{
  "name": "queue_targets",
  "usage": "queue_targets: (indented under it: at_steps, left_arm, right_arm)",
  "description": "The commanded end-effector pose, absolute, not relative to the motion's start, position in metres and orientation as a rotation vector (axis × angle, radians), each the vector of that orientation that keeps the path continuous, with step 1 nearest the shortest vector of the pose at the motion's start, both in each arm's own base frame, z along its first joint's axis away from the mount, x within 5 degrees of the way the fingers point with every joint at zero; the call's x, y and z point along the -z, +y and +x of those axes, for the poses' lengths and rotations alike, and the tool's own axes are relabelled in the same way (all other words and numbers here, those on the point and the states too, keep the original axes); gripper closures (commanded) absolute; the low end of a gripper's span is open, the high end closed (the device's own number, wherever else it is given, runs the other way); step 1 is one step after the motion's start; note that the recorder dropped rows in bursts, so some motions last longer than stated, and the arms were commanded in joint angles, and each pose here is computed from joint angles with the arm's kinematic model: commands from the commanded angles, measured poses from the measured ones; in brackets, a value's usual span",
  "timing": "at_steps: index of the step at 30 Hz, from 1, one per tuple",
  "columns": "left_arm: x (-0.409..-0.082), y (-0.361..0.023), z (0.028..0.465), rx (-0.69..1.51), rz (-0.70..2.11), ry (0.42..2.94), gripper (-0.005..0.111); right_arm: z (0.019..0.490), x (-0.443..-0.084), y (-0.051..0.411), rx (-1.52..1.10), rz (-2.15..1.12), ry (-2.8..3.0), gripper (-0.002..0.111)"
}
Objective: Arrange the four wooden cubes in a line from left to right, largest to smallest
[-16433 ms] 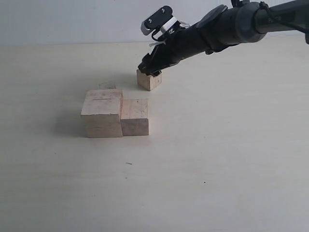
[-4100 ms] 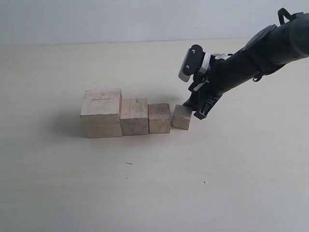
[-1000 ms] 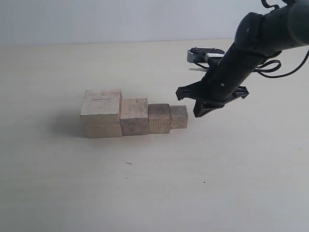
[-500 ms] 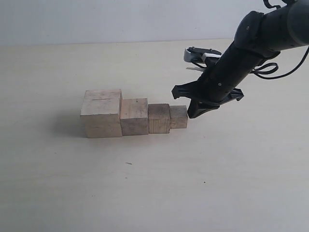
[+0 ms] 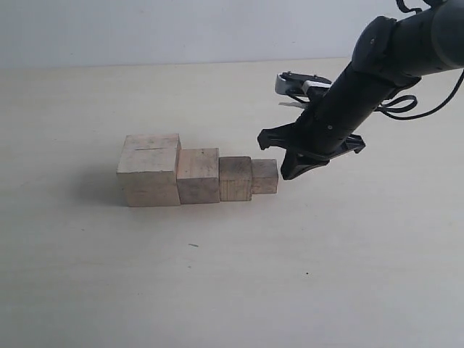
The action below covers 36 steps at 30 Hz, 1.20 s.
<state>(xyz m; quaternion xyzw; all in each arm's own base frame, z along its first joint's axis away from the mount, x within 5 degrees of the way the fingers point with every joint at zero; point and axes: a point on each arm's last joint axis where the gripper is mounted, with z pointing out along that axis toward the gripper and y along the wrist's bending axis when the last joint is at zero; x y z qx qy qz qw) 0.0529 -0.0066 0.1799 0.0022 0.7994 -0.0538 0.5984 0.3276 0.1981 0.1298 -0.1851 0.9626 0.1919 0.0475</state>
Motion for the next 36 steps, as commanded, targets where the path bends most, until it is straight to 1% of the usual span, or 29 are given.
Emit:
queue_targets:
  at_steps: [1, 7, 9, 12, 14, 16, 19, 21, 23, 30, 36]
  left_arm:
    - [-0.181, -0.007, 0.053, 0.133, 0.008, 1.842, 0.107]
    - [-0.181, -0.007, 0.053, 0.133, 0.008, 1.842, 0.107]
    - [-0.181, -0.007, 0.053, 0.133, 0.008, 1.842, 0.107]
    - [-0.181, -0.007, 0.053, 0.133, 0.008, 1.842, 0.107]
    - [-0.181, -0.007, 0.053, 0.133, 0.008, 1.842, 0.107]
    - [-0.181, -0.007, 0.053, 0.133, 0.008, 1.842, 0.107]
    - [-0.181, -0.007, 0.053, 0.133, 0.008, 1.842, 0.107]
    - [-0.181, -0.007, 0.053, 0.133, 0.008, 1.842, 0.107]
    - [-0.181, -0.007, 0.053, 0.133, 0.008, 1.842, 0.107]
    - [-0.181, -0.007, 0.053, 0.133, 0.008, 1.842, 0.107]
    - [-0.181, -0.007, 0.053, 0.133, 0.008, 1.842, 0.107]
  right_arm:
    - [0.329, -0.129, 0.197, -0.554, -0.559, 2.945, 0.108]
    - [0.328, -0.129, 0.197, -0.561, -0.559, 2.954, 0.108]
    - [0.328, -0.132, 0.194, -0.504, -0.587, 2.957, 0.108]
    - [0.33, -0.149, 0.181, -0.308, -0.578, 2.93, 0.108]
    - [0.331, -0.172, 0.175, -0.224, -0.585, 2.849, 0.108]
    - [0.328, -0.2, 0.172, -0.232, -0.588, 2.749, 0.108]
    - [0.313, -0.249, 0.169, -0.328, -0.629, 2.501, 0.108]
    - [0.292, -0.284, 0.164, -0.437, -0.597, 2.308, 0.108]
    - [0.269, -0.308, 0.154, -0.475, -0.593, 2.129, 0.108]
    - [0.198, -0.356, 0.123, -0.527, -0.612, 1.907, 0.108]
    - [0.155, -0.396, 0.101, -0.538, -0.584, 1.718, 0.108]
